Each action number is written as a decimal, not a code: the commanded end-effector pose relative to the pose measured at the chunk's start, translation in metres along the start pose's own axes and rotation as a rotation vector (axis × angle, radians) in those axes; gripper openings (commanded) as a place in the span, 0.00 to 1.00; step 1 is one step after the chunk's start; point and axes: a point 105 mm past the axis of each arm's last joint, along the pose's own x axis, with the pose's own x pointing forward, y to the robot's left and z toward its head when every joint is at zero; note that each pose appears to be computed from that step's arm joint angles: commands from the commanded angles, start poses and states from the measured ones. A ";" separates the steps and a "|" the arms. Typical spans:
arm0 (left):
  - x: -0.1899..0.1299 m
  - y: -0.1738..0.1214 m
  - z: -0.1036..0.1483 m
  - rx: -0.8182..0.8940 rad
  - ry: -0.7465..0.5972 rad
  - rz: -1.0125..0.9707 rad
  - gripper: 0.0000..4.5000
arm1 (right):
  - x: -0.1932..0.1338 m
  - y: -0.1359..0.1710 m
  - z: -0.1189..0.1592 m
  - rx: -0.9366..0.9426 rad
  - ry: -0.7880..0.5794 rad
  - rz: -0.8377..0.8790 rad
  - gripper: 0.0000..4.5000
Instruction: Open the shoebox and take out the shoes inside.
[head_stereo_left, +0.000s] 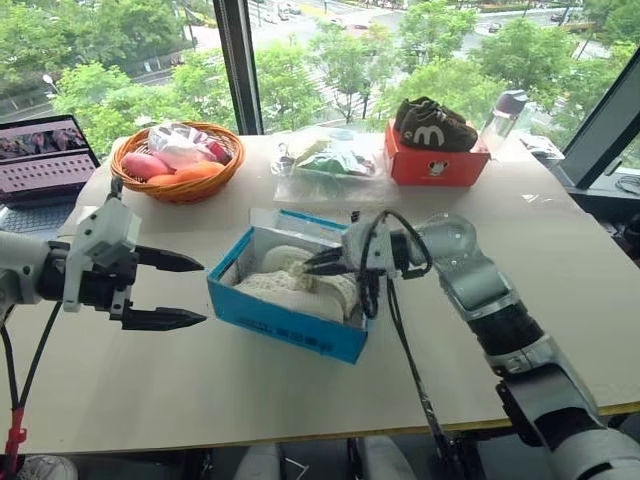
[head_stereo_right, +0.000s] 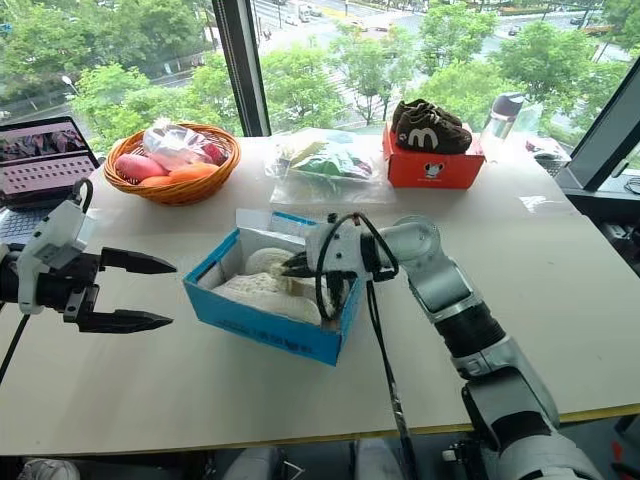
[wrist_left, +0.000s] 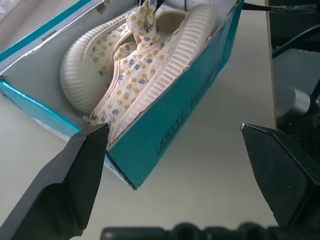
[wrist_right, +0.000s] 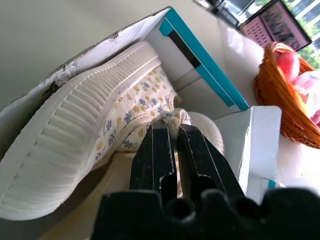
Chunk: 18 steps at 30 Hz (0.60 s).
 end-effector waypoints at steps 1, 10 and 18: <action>-0.002 0.001 0.007 0.042 0.008 0.011 1.00 | -0.007 -0.014 0.021 -0.086 -0.046 -0.036 0.01; -0.001 0.002 0.007 0.040 0.014 0.003 1.00 | -0.022 -0.050 0.036 -0.046 -0.116 -0.162 0.01; 0.002 0.002 0.005 0.037 0.021 -0.007 1.00 | -0.019 -0.042 0.040 -0.043 -0.161 -0.132 0.01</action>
